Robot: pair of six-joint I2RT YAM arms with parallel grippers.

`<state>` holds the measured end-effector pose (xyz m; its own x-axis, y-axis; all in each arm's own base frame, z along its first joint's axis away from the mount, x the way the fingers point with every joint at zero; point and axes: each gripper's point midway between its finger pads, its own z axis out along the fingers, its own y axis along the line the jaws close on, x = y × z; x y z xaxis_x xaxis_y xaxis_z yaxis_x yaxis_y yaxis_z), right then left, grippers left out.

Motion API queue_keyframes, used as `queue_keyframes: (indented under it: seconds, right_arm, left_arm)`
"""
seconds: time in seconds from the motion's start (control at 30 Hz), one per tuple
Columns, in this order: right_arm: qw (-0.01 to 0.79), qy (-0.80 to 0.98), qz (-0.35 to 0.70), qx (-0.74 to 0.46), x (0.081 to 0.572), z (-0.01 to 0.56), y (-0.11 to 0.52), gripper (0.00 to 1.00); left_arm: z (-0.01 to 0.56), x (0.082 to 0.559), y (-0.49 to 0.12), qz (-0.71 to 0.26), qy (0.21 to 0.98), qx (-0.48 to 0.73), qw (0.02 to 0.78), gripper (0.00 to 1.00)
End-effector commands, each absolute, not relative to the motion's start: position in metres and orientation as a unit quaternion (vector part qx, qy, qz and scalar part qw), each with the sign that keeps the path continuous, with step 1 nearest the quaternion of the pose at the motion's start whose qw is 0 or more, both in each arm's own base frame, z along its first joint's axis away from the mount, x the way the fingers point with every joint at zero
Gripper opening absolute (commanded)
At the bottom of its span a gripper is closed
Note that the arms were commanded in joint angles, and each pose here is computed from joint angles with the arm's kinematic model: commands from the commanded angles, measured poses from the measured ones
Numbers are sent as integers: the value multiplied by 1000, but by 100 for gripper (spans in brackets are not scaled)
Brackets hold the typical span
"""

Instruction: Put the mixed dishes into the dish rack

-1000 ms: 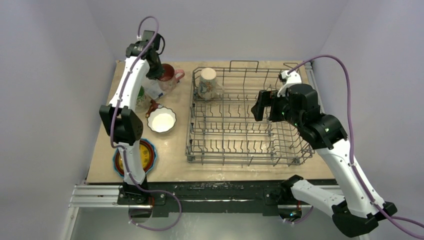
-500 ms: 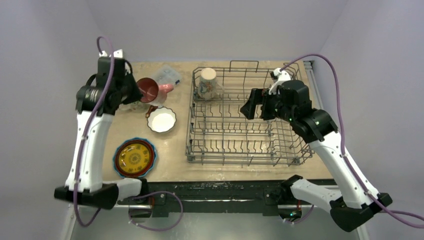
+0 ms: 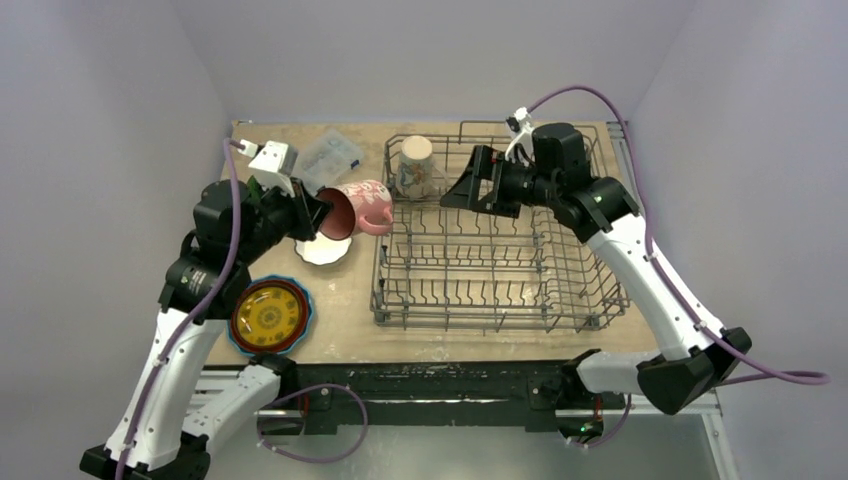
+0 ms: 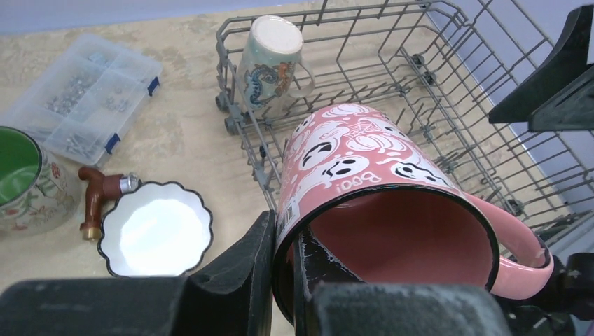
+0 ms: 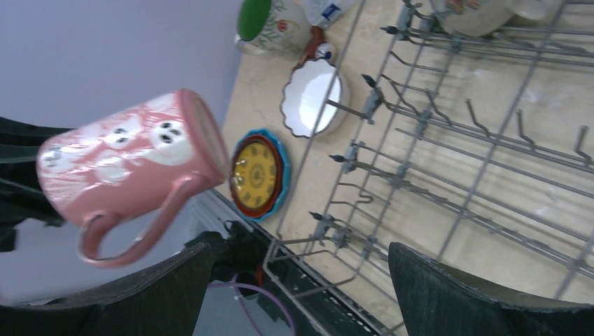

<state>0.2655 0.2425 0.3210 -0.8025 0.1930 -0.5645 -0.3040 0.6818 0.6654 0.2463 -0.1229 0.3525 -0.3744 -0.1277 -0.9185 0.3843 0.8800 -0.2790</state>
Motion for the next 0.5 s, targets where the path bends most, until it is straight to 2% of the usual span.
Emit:
queue_keyframes:
  seconds: [0.0, 0.2, 0.47]
  right_arm:
    - [295, 816, 495, -41, 264, 370, 272, 99]
    - [227, 759, 608, -62, 263, 399, 309, 99]
    - [168, 717, 675, -38, 261, 422, 330, 99]
  left_arm:
    - [444, 259, -134, -252, 640, 134, 713, 0]
    - [449, 265, -142, -232, 607, 190, 736, 0]
    - [448, 272, -144, -209, 581, 214, 757, 0]
